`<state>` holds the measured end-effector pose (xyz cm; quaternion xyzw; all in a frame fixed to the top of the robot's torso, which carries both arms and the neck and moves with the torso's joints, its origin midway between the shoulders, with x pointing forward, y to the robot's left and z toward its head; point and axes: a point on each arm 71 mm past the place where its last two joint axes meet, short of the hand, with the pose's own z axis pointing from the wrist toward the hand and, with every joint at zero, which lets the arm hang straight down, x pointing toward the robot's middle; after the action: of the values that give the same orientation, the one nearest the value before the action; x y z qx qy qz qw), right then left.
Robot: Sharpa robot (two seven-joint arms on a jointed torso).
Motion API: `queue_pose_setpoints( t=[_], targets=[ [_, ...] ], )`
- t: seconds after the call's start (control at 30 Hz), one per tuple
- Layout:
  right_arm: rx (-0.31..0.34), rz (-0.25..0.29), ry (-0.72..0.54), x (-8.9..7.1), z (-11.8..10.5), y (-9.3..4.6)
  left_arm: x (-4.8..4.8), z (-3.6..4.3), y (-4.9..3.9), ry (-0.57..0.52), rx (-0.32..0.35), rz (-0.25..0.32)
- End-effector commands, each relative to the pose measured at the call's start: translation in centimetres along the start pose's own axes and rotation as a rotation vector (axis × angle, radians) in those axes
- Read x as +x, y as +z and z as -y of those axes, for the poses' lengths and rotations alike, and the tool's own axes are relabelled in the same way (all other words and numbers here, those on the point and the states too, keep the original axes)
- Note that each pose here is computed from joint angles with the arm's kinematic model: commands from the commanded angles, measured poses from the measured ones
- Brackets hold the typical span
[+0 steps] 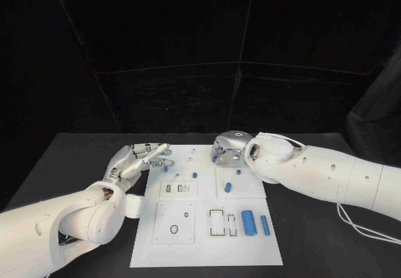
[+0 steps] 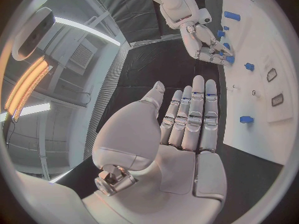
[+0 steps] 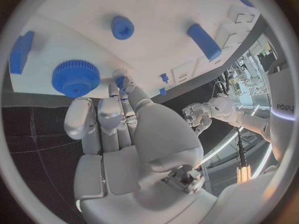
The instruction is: Assemble the parts on the task board
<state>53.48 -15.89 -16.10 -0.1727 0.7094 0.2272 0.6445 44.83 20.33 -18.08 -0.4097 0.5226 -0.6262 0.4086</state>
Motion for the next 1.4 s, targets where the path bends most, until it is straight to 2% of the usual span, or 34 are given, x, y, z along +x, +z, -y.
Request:
queue_pose_setpoints(
  t=[0.03,0.17,0.53,1.1,1.4],
  targets=[
    [0.007,0.145,0.023,-1.2,-0.2,0.0,0.17,0.05,0.04,-0.008,-0.003,-0.021],
    [0.011,0.172,0.030,-1.4,-0.5,0.4,0.26,0.04,0.06,-0.013,-0.004,-0.028],
    [-0.004,0.203,0.052,-1.6,-1.7,2.0,0.64,0.16,-0.06,-0.030,-0.005,-0.055],
    [-0.016,0.201,0.056,-1.7,-2.8,3.5,0.69,0.21,0.00,-0.032,-0.009,-0.059],
    [-0.003,0.167,0.030,-1.5,-2.9,4.2,0.77,0.26,0.02,-0.033,-0.011,-0.063]
  ],
)
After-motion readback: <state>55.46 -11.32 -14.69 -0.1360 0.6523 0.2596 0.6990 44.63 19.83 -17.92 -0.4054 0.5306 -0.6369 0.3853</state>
